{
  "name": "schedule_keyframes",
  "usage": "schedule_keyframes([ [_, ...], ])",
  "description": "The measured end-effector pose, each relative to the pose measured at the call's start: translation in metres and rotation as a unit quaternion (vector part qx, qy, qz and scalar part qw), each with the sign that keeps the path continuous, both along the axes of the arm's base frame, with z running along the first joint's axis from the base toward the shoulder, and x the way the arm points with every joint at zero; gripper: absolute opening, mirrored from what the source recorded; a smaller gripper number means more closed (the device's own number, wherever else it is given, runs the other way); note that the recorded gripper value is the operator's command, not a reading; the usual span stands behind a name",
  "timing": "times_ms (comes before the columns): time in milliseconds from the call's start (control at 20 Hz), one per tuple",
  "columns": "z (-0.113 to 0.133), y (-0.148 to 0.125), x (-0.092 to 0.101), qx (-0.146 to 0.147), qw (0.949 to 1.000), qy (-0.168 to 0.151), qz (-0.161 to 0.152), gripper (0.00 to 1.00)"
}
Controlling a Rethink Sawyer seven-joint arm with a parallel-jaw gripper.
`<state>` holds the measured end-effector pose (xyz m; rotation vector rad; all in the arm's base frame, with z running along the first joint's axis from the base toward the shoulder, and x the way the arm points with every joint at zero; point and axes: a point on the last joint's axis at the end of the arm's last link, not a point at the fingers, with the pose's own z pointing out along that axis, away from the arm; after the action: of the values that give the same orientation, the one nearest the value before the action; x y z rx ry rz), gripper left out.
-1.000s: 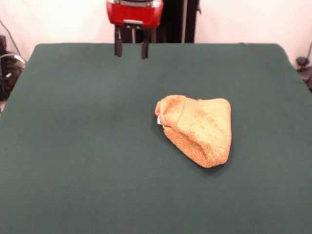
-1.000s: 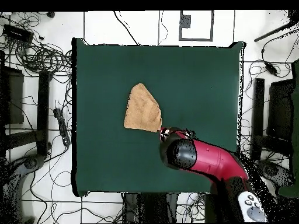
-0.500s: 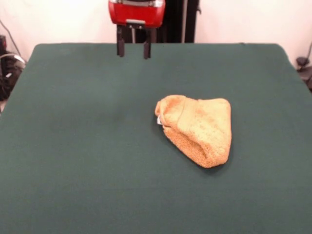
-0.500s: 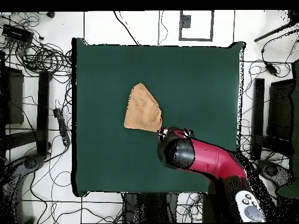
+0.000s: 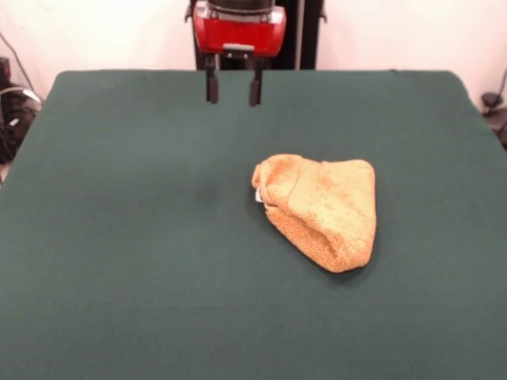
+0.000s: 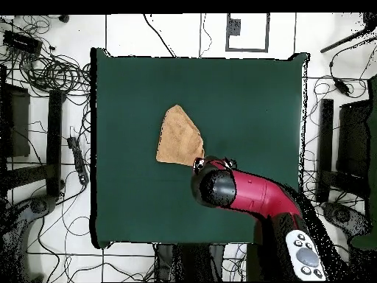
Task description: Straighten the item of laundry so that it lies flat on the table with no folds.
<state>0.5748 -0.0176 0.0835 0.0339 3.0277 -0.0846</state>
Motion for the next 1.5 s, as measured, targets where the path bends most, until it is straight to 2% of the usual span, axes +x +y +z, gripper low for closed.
schedule_keyframes([
  [600,-0.023,0.016,0.018,0.001,0.9998,0.001,0.018,1.0],
  [1500,-0.028,0.018,0.059,-0.007,0.9992,-0.029,0.027,1.0],
])
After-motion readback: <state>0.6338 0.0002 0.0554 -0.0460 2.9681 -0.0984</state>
